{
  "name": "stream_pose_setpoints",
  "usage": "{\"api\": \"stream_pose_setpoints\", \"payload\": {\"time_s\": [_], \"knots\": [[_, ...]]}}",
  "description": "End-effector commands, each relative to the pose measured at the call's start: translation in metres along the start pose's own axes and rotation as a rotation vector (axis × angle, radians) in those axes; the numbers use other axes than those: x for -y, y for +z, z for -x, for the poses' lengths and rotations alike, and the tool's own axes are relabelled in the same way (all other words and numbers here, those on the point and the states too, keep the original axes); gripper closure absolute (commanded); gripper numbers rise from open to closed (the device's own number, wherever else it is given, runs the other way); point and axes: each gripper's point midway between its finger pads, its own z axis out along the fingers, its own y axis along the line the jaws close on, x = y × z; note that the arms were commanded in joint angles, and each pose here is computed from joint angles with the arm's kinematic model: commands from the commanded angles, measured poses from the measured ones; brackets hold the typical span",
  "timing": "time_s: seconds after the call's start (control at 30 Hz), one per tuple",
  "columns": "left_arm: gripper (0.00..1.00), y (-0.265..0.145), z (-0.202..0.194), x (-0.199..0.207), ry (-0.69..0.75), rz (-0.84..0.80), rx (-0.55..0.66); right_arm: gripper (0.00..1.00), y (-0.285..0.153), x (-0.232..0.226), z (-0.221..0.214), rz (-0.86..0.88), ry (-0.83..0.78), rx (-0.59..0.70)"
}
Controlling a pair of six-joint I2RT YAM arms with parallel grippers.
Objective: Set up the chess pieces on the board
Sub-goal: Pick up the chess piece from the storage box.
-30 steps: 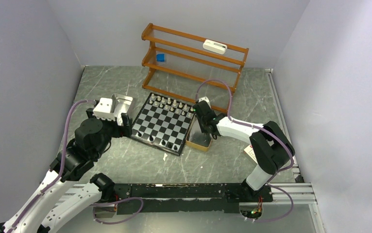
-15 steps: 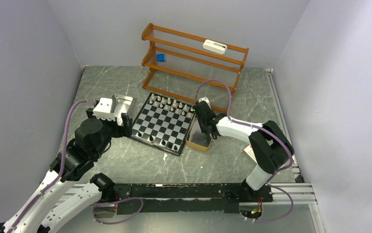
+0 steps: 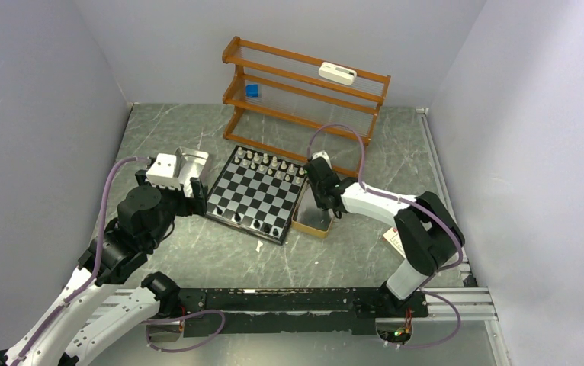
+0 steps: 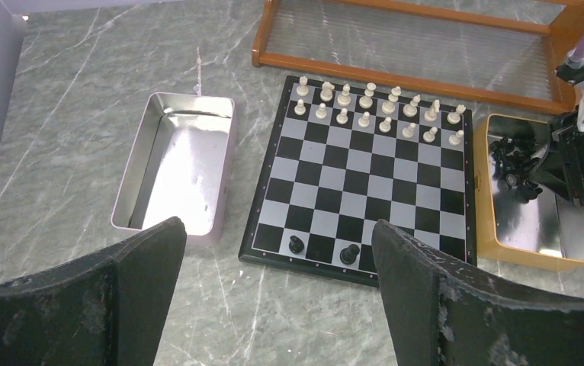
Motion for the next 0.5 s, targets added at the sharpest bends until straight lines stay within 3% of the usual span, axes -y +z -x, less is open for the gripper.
{"api": "stream_pose_setpoints", "payload": {"time_s": [0.0,0.47], "knots": [[0.04,-0.001,0.002,0.001,-0.003,-0.008,0.012,0.86,-0.018,0.005,0.021,0.008,0.027,0.045],[0.04,-0.003,0.004,-0.002,-0.010,0.003,0.020,0.87,-0.057,-0.002,0.043,0.107,0.053,0.097]]}}
